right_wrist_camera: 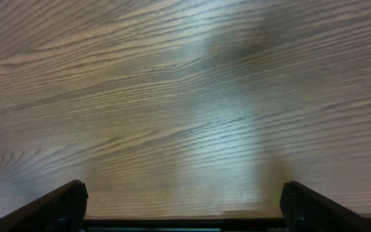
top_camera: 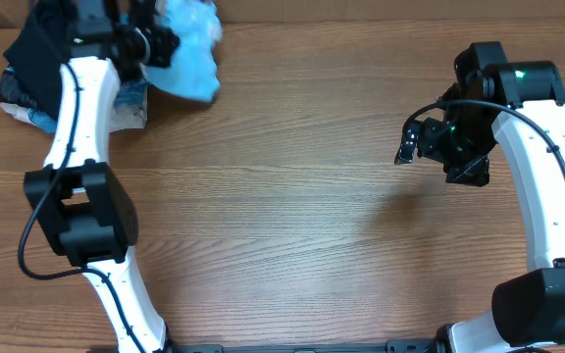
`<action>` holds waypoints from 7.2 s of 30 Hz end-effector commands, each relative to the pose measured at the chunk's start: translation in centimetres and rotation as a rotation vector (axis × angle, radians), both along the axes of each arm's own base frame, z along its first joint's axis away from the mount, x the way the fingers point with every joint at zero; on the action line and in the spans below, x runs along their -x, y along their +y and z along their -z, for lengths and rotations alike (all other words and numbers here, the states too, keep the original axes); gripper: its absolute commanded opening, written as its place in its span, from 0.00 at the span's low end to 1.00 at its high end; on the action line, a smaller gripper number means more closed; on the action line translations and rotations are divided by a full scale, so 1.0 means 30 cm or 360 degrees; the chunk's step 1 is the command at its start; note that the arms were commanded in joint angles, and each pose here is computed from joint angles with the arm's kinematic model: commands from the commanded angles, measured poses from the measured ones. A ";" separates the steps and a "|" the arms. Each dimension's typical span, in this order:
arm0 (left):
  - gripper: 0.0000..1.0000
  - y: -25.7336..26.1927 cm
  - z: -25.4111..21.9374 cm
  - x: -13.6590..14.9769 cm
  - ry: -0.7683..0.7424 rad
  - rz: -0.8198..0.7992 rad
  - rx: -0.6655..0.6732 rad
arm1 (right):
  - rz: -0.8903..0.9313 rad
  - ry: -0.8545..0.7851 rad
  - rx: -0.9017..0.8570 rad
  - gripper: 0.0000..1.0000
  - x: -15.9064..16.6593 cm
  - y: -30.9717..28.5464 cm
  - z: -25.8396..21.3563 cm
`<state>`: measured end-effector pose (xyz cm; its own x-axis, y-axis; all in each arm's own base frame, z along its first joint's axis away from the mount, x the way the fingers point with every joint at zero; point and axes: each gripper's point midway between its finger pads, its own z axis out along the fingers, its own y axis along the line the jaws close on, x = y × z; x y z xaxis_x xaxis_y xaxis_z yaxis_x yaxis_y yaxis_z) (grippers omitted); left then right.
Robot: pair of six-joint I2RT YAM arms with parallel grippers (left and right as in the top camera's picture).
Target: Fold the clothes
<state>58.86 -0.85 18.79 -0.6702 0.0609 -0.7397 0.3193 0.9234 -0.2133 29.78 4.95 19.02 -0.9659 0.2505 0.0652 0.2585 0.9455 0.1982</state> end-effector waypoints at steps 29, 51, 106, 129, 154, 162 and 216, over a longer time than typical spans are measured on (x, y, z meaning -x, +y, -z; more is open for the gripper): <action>0.17 0.697 0.035 0.093 0.0076 -0.0854 -0.0002 | 0.0045 0.0008 0.0022 1.00 0.026 -0.011 -0.038; 1.00 0.764 -0.084 0.237 0.0133 -0.1097 0.0258 | 0.0043 0.0011 0.0023 1.00 0.028 -0.011 -0.038; 0.13 0.585 -0.078 -0.096 -0.0270 -0.1142 -0.0236 | 0.0037 -0.0023 0.0028 1.00 0.011 -0.013 -0.038; 0.16 0.479 -0.100 -0.159 -0.0344 -0.0987 -0.0139 | 0.0039 -0.0044 0.0026 1.00 0.000 -0.012 -0.038; 0.49 0.799 0.285 -0.109 -0.0075 -0.1208 -0.0333 | 0.0045 -0.0059 0.0024 1.00 -0.009 -0.011 -0.036; 1.00 0.763 0.061 -0.102 -0.0217 -0.1243 -0.0245 | 0.0126 -0.0082 0.0020 1.00 -0.028 -0.011 -0.038; 1.00 -0.157 -0.339 1.428 -0.0576 -0.0210 0.0202 | 0.0488 -0.1576 -0.0102 1.00 0.343 -0.090 -0.235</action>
<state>15.79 -5.39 30.96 -0.3286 -0.0848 -0.9407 0.2744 0.9445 -0.1809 18.55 2.71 26.63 -0.5179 0.4921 -0.6997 0.1532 0.8581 0.4901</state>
